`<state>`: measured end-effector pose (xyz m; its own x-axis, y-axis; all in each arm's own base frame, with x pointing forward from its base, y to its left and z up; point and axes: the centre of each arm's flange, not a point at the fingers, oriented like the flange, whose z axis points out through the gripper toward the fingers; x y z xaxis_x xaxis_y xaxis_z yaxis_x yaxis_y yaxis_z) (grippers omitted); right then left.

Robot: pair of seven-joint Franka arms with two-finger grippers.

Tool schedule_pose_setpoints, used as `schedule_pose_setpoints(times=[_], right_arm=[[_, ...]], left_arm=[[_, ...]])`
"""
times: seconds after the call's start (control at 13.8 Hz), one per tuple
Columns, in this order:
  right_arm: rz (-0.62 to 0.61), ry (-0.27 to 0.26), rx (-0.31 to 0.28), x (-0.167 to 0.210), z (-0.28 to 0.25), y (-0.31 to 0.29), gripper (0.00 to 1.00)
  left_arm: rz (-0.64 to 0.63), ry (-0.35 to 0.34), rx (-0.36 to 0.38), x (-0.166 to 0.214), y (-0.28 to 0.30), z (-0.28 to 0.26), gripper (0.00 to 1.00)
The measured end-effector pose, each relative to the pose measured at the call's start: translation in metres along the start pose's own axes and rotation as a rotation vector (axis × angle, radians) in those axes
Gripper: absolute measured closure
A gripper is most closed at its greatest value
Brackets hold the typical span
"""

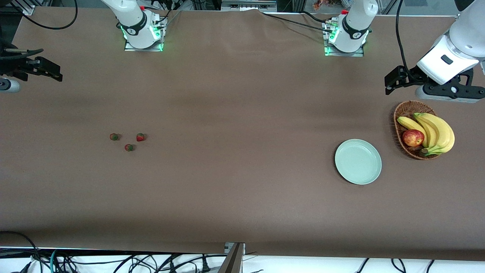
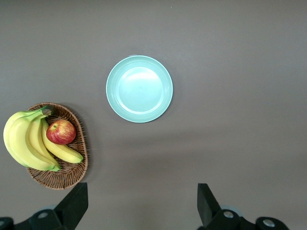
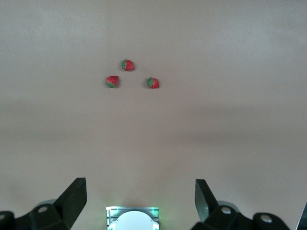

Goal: Collect all strawberries into plate

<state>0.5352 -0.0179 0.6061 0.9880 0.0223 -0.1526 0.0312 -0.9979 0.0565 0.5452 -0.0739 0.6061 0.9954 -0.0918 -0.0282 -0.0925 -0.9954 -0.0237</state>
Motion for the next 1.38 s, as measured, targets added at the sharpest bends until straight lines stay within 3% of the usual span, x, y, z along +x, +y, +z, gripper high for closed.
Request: schedule_pose_setpoints(times=[0.73,1.09,1.38], right_arm=[[-0.004,-0.016,0.000,0.008,0.010,-0.002,0.00],[-0.038,-0.108,0.025,0.057,0.078,-0.022,0.00],[-0.097,-0.131,0.019,0.101,0.145,-0.061,0.00]], left_arm=[[0.000,0.000,0.000,0.000,0.000,0.000,0.00],[0.000,-0.001,0.000,0.000,0.000,0.000,0.00],[0.000,-0.002,0.000,0.000,0.000,0.001,0.00]])
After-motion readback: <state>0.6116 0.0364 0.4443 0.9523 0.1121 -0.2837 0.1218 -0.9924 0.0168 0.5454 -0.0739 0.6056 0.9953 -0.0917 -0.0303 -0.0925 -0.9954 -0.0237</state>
